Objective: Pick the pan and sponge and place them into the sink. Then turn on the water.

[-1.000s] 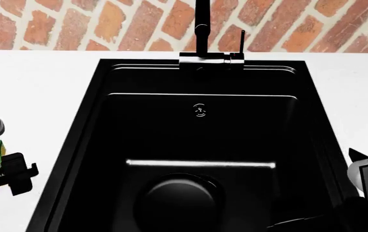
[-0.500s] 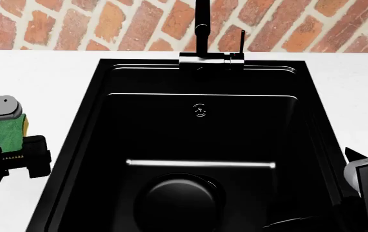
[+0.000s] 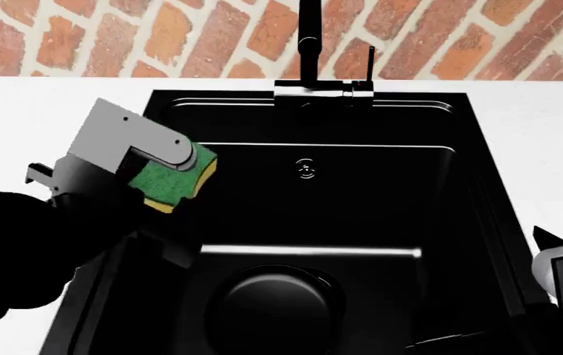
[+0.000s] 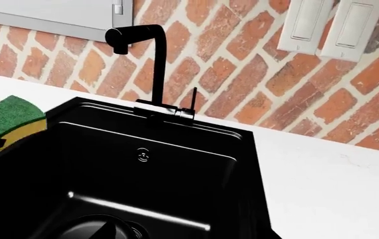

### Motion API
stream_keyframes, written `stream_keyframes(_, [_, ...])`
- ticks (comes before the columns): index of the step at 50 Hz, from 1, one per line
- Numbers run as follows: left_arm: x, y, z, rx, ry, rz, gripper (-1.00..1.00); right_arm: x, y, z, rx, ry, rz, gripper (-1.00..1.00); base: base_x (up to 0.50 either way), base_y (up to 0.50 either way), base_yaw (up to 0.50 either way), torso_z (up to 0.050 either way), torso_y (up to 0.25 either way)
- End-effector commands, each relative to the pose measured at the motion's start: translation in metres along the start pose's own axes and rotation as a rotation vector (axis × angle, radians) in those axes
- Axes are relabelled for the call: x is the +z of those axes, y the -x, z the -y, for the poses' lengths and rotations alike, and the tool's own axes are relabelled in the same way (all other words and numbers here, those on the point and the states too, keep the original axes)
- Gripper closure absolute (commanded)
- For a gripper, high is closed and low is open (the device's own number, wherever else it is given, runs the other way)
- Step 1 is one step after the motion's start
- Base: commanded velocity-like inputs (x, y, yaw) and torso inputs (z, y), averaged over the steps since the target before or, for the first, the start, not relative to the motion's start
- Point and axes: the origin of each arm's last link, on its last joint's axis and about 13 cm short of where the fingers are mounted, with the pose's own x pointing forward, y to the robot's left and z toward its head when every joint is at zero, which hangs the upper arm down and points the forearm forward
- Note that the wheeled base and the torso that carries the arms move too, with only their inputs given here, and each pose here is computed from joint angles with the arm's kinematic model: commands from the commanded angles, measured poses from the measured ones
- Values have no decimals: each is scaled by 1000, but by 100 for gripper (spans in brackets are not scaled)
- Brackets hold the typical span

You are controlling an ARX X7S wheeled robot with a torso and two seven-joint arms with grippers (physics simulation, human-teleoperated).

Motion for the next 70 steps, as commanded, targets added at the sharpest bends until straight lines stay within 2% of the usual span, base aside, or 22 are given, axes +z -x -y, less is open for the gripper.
stream_keyframes(1, [14, -31, 22, -145, -6, -17, 100, -3, 1, -3, 7, -18, 1, -100, 0, 0, 0, 0, 0])
stream_keyframes(9, [12, -47, 25, -161, -18, -63, 100, 2, 4, 4, -15, -7, 4, -100, 0, 0, 0, 0, 0])
stream_keyframes(20, [5, -73, 39, -202, -14, -103, 100, 8, 13, 7, -31, -16, 17, -100, 0, 0, 0, 0, 1])
stream_keyframes(21, [4, -74, 41, -209, -34, -102, 100, 8, 13, 7, -31, -17, 18, -100, 0, 0, 0, 0, 0])
stream_keyframes(35, [-17, -79, 51, -222, -32, -149, 100, 2, 18, 8, -37, -31, 7, -100, 0, 0, 0, 0, 0])
stream_keyframes(36, [-20, -79, 52, -207, -62, -157, 100, 2, 18, 8, -36, -32, 6, -100, 0, 0, 0, 0, 0])
stream_keyframes(40, [-24, -80, 52, -211, -51, -166, 100, 0, 19, 8, -36, -35, 1, -100, 0, 0, 0, 0, 0])
stream_keyframes(53, [-24, -79, 53, -208, -44, -176, 100, -2, 19, 7, -32, -42, -2, -100, 0, 0, 0, 0, 0])
stream_keyframes(54, [-24, -79, 53, -209, -40, -181, -100, -2, 19, 7, -31, -43, -2, -100, 0, 0, 0, 0, 10])
stream_keyframes(64, [-20, -77, 55, -219, -51, -182, -100, -1, 18, 5, -25, -41, 0, -100, 0, 0, 0, 0, 0])
stream_keyframes(70, [-6, -76, 51, -216, -44, -133, -100, 2, 10, 2, -9, -34, 6, -100, 0, 0, 0, 0, 0])
